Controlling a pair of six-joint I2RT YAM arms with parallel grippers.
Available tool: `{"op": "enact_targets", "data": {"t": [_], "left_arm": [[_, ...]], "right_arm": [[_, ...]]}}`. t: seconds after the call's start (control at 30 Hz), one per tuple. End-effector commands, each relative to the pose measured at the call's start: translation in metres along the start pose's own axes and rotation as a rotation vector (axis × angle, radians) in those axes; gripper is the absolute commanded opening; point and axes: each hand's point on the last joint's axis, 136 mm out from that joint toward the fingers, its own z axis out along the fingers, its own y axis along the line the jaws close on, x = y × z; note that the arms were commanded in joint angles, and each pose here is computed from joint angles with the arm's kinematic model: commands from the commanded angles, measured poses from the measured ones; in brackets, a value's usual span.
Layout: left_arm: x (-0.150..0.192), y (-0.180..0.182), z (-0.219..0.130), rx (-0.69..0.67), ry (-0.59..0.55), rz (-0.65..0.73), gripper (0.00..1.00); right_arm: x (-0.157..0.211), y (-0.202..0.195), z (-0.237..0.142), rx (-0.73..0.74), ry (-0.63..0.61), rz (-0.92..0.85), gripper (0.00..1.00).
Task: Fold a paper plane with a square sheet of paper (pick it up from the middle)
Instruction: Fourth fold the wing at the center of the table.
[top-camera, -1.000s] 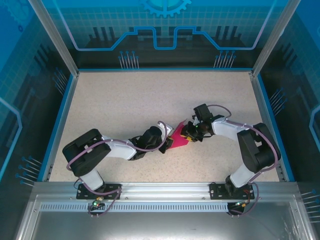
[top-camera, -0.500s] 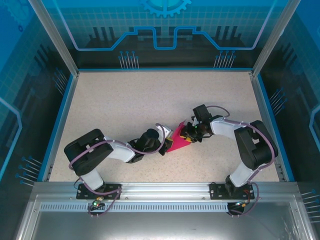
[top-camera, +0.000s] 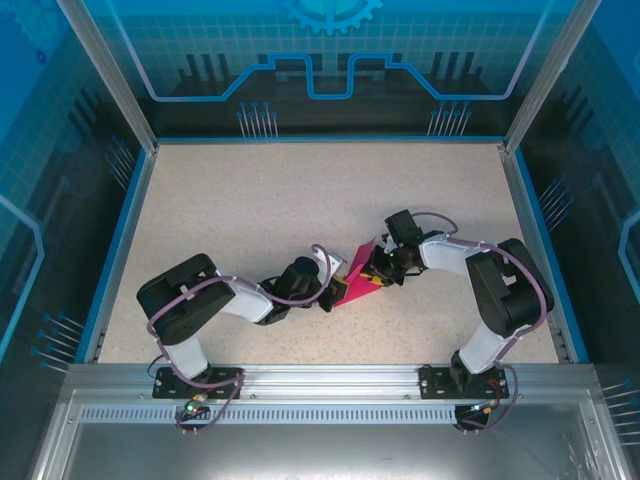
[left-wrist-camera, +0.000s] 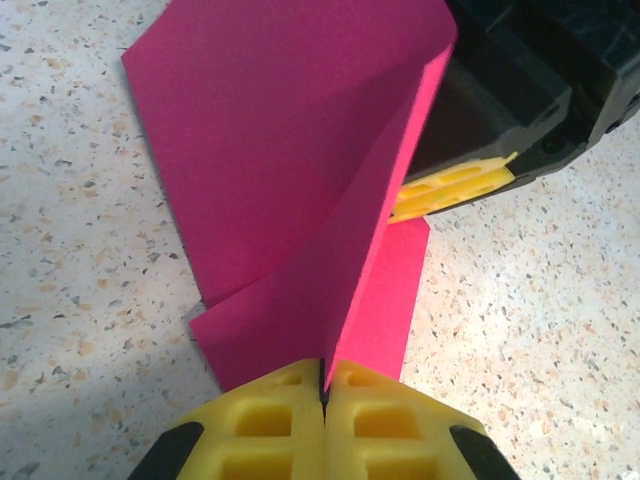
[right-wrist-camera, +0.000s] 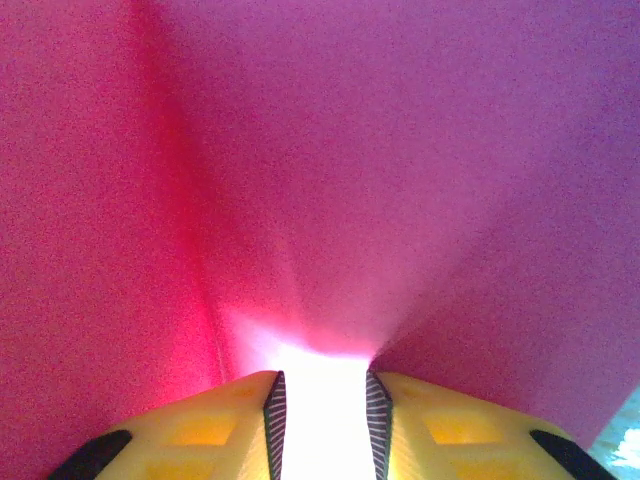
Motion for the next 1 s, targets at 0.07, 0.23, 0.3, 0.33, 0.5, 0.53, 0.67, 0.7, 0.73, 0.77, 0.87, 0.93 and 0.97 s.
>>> {"op": "enact_targets", "data": {"t": [0.07, 0.23, 0.3, 0.33, 0.5, 0.53, 0.67, 0.7, 0.73, 0.77, 0.87, 0.93, 0.97], "left_arm": [[-0.002, 0.003, 0.005, 0.002, 0.003, -0.172, 0.06], [-0.006, 0.004, 0.008, 0.012, -0.025, -0.258, 0.06], [-0.009, 0.004, 0.01, 0.01, -0.034, -0.287, 0.07], [-0.01, 0.004, 0.01, 0.012, -0.041, -0.294, 0.08], [-0.009, 0.006, 0.01, 0.008, -0.051, -0.31, 0.22], [-0.009, 0.006, 0.01, 0.01, -0.055, -0.309, 0.25], [-0.007, 0.009, 0.01, -0.004, -0.057, -0.301, 0.28], [-0.008, 0.009, 0.011, -0.003, -0.061, -0.298, 0.27], [-0.009, 0.009, 0.011, 0.001, -0.064, -0.298, 0.26], [-0.01, 0.007, 0.011, 0.008, -0.069, -0.297, 0.24], [-0.011, 0.004, 0.013, 0.028, -0.069, -0.29, 0.2], [-0.012, 0.002, 0.014, 0.04, -0.071, -0.277, 0.18], [-0.012, 0.002, 0.014, 0.042, -0.071, -0.271, 0.16]], "right_arm": [[0.007, -0.009, 0.001, 0.016, 0.021, -0.004, 0.31], [0.009, -0.013, 0.003, 0.023, 0.029, -0.001, 0.31], [0.009, -0.014, 0.003, 0.025, 0.028, 0.0, 0.31], [0.009, -0.015, 0.003, 0.026, 0.027, 0.0, 0.31], [0.009, -0.016, 0.003, 0.027, 0.025, 0.001, 0.32], [0.009, -0.016, 0.003, 0.028, 0.026, 0.0, 0.32], [0.009, -0.016, 0.003, 0.028, 0.026, 0.0, 0.32], [0.009, -0.016, 0.003, 0.028, 0.026, 0.001, 0.32], [0.01, -0.016, 0.004, 0.029, 0.028, 0.001, 0.32], [0.009, -0.016, 0.004, 0.029, 0.027, 0.001, 0.32], [0.009, -0.016, 0.003, 0.029, 0.027, 0.001, 0.32], [0.01, -0.016, 0.003, 0.029, 0.028, 0.001, 0.32], [0.009, -0.017, 0.004, 0.031, 0.028, 0.002, 0.32]]}}
